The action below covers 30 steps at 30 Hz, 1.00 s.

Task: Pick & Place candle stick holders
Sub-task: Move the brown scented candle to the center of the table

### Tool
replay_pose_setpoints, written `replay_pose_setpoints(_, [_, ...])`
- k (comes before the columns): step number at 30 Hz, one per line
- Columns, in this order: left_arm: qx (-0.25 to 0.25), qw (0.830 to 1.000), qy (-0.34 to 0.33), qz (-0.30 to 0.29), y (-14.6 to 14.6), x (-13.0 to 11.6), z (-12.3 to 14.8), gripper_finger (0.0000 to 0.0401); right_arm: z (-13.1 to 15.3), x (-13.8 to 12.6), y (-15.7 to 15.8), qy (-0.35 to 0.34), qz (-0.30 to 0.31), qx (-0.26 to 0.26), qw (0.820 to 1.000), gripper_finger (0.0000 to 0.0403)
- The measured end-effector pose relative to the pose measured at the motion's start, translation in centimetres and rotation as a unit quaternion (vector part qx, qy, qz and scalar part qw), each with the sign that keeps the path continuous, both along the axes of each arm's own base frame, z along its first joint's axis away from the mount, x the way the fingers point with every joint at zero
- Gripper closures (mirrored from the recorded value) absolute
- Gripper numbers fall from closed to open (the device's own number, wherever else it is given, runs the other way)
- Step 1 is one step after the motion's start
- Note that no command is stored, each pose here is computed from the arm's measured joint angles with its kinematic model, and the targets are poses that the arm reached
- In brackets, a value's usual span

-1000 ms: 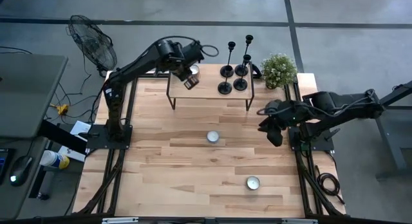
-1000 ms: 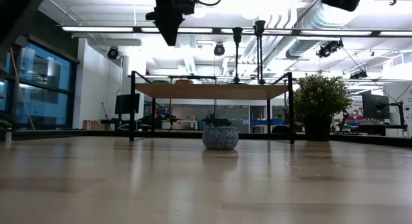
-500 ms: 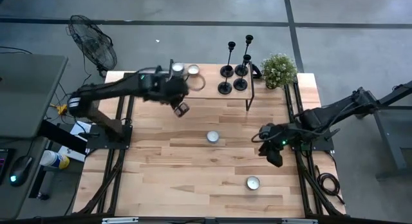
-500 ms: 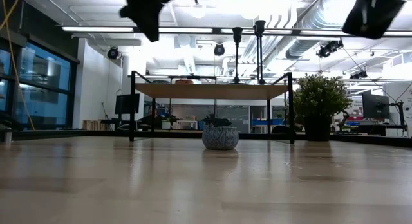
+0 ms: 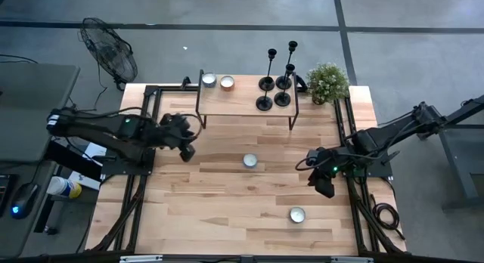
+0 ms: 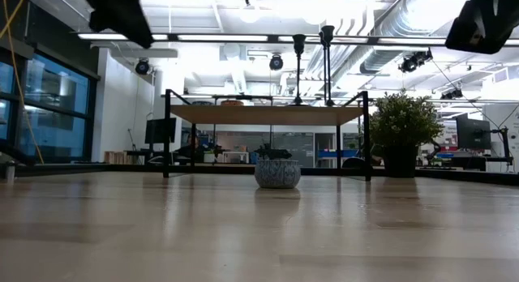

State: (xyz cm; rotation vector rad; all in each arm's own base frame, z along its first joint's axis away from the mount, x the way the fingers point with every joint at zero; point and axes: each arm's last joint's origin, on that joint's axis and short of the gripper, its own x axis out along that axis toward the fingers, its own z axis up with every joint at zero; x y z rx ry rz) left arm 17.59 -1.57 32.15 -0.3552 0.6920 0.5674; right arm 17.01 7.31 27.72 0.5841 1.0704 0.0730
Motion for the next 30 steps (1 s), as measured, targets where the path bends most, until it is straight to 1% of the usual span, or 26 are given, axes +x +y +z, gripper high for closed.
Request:
replay_pose_setpoints(3, [-0.009, 1.0, -0.026, -0.011, 0.0, -1.7, -0.7, 0.032, -0.2, 0.0, 0.1, 0.022, 0.005, 0.015, 1.0, 0.0308])
replay_pose_setpoints(5, [-0.021, 0.999, -0.046, -0.02, 0.2, -2.7, -0.9, 0.032, -0.5, -0.1, 0.3, 0.05, 0.014, 0.037, 0.998, 0.0308])
replay_pose_setpoints(7, [-0.025, 0.998, -0.051, -0.032, 0.3, -3.6, -1.3, 0.032, -0.8, -0.2, 0.4, 0.078, 0.02, 0.053, 0.995, 0.0308])
replay_pose_setpoints(13, [-0.005, 0.997, -0.058, -0.059, 0.6, -5.3, -1.8, 0.032, -2.1, 0.5, 1.0, 0.148, 0.024, 0.074, 0.986, 0.0308])
replay_pose_setpoints(18, [-0.001, 0.995, -0.06, -0.084, 0.6, -6.0, -2.0, 0.032, -3.6, 1.4, 1.9, 0.225, 0.033, 0.116, 0.967, 0.0308])
replay_pose_setpoints(26, [0.025, 0.991, -0.047, -0.121, 0.6, -6.1, -2.0, 0.032, -5.5, 1.9, 3.8, 0.294, 0.057, 0.115, 0.947, 0.0308])
replay_pose_setpoints(30, [0.019, 0.99, -0.045, -0.132, 0.5, -6.0, -2.0, 0.032, -5.8, 1.8, 4.0, 0.318, 0.054, 0.12, 0.939, 0.0308])
